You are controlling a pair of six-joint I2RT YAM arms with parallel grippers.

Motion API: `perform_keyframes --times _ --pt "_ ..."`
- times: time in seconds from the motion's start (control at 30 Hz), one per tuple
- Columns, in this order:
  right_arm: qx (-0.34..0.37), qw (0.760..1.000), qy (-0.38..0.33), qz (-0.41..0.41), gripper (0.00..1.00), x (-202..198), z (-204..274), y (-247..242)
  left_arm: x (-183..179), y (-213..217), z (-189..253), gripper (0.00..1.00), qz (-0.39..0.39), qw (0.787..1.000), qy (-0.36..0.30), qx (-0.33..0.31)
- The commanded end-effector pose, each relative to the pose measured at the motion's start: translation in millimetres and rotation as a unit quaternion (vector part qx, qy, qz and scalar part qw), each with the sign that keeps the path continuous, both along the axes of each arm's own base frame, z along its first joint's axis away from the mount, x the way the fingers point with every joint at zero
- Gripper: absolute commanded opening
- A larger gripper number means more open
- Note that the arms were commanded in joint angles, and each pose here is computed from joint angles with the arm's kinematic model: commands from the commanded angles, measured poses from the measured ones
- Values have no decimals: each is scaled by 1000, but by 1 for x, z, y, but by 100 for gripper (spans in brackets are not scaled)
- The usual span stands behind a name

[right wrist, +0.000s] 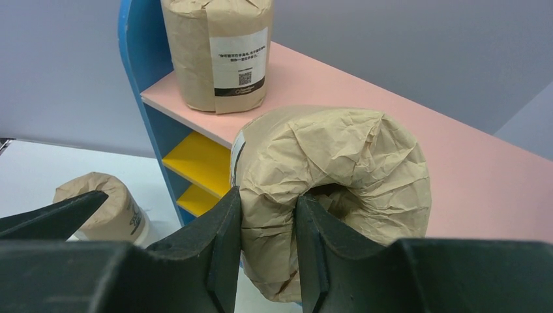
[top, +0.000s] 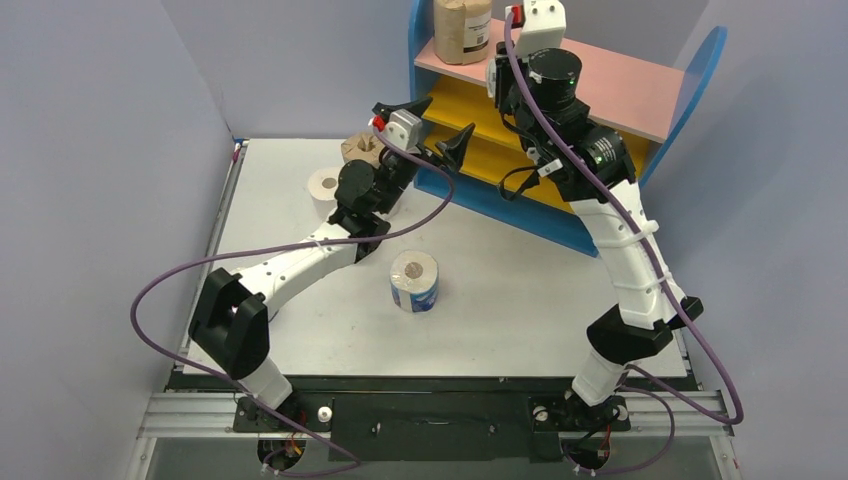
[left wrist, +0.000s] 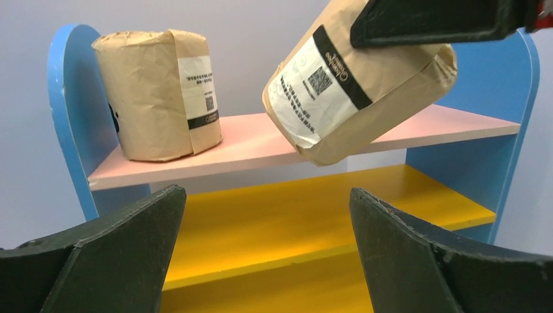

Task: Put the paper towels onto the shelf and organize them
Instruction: Place the paper towel on the shelf.

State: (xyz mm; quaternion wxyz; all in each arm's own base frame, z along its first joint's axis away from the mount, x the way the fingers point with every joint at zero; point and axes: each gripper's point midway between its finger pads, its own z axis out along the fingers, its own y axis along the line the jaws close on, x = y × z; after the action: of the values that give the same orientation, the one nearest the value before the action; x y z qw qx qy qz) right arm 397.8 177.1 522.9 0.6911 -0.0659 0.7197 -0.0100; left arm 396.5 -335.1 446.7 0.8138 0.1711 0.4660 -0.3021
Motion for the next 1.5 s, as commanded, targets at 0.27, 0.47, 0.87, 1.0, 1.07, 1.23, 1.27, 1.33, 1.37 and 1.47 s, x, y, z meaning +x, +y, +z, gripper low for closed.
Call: perform_keyframes --times 0.27,0.47,0.87,1.0,1.07,1.23,1.27,1.33,1.37,1.47 --pt "47 995 -86 -7 25 14 48 -9 12 -20 53 96 0 994 -111 -7" --pt "56 995 -79 4 26 24 39 -2 15 -35 53 96 -9 991 -135 2" --pt "51 997 -55 11 27 31 18 3 21 -50 54 96 -9 989 -145 -5" --pt "59 997 -51 12 27 32 16 0 24 -52 52 96 -9 990 -143 -9" --pt "63 997 -47 13 28 33 14 -2 26 -53 52 96 -9 990 -143 -9" --pt "72 996 -41 21 29 35 11 -3 32 -58 48 96 -12 990 -138 -4" --pt "73 996 -41 23 29 36 10 -3 32 -59 49 96 -12 990 -139 -4" --pt "74 996 -40 27 30 36 10 -3 36 -60 47 96 -12 991 -136 -1" --pt "75 996 -39 29 30 36 10 -2 37 -61 45 96 -13 991 -133 3" --pt "77 996 -38 33 32 36 10 -2 40 -62 45 96 -12 991 -135 6"
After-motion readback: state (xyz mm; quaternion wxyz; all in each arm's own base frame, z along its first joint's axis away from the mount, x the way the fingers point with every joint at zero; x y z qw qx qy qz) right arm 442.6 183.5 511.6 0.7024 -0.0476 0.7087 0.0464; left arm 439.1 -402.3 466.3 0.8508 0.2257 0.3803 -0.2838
